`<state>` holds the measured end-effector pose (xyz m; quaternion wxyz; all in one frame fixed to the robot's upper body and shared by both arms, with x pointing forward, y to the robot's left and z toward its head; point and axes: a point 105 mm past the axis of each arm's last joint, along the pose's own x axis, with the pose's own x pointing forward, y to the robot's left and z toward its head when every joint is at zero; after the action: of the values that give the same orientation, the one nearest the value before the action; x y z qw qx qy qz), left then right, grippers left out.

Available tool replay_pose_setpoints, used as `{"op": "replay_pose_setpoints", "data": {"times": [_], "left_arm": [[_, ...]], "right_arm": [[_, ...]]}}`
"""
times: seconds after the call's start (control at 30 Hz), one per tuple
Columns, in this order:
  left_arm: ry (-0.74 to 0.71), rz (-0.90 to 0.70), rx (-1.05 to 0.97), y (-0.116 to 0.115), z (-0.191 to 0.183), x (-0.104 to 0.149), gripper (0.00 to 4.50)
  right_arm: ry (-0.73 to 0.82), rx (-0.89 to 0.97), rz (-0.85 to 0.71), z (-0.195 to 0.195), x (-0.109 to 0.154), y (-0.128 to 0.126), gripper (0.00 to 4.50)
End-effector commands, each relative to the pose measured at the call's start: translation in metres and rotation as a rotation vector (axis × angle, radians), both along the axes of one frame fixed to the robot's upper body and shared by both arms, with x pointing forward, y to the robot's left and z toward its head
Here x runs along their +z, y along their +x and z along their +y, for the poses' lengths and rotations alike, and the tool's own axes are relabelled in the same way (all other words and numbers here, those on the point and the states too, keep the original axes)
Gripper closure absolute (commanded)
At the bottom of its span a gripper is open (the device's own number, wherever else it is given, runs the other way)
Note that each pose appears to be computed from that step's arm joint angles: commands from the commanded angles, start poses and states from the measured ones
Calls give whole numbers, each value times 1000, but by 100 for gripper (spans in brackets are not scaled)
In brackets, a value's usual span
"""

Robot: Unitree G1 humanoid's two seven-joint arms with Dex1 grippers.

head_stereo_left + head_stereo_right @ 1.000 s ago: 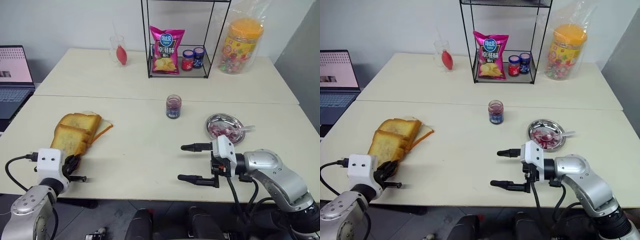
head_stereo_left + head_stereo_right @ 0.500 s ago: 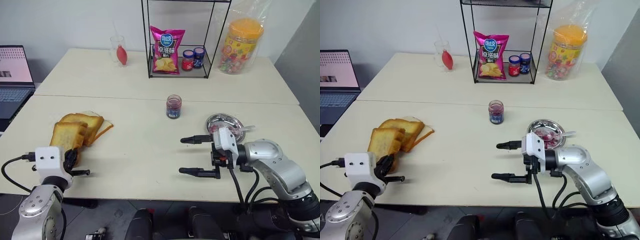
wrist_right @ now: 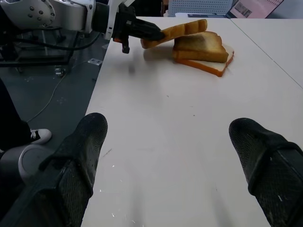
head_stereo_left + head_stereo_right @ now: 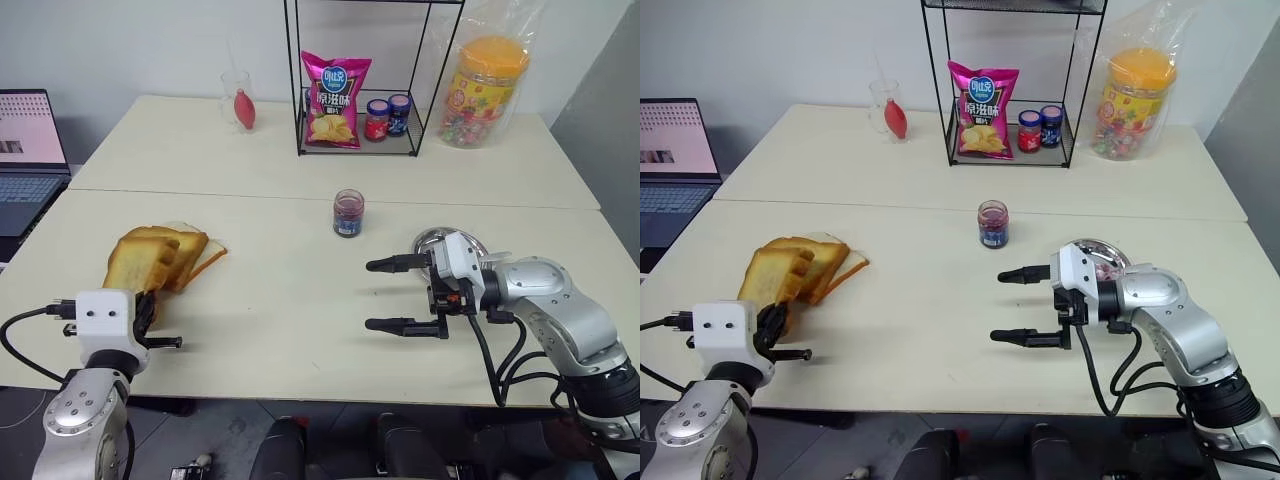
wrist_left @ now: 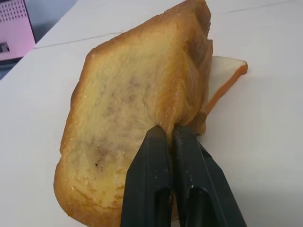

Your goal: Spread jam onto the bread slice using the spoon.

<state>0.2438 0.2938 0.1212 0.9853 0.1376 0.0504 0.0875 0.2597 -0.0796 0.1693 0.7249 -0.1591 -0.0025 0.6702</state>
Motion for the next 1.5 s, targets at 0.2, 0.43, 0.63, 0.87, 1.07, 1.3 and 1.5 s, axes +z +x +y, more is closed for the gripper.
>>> {"op": "replay_pose_setpoints", "data": {"times": [0.2,0.43,0.63,0.87,1.07,1.3,1.5], "left_arm": [[132,-165,-79,3,-21,40,447],[161,-122,-396,4,-71,33,447],[251,-96,-800,-2,-125,30,447],[389,-49,-1273,5,-174,10,447],[451,-20,-1308,29,-182,-8,447],[450,-28,-1259,37,-189,-17,447],[451,-35,-1317,24,-195,-23,447]], "right_arm": [[25,-9,-56,-2,10,-1,0],[16,-25,-56,-5,9,-1,0],[-10,-75,-42,-18,8,-1,0],[-86,-192,-11,-50,-1,-6,0],[-126,-257,-3,-62,-5,-14,0],[-135,-291,-2,-67,-4,-21,0],[-140,-292,1,-66,-2,-21,0]]}}
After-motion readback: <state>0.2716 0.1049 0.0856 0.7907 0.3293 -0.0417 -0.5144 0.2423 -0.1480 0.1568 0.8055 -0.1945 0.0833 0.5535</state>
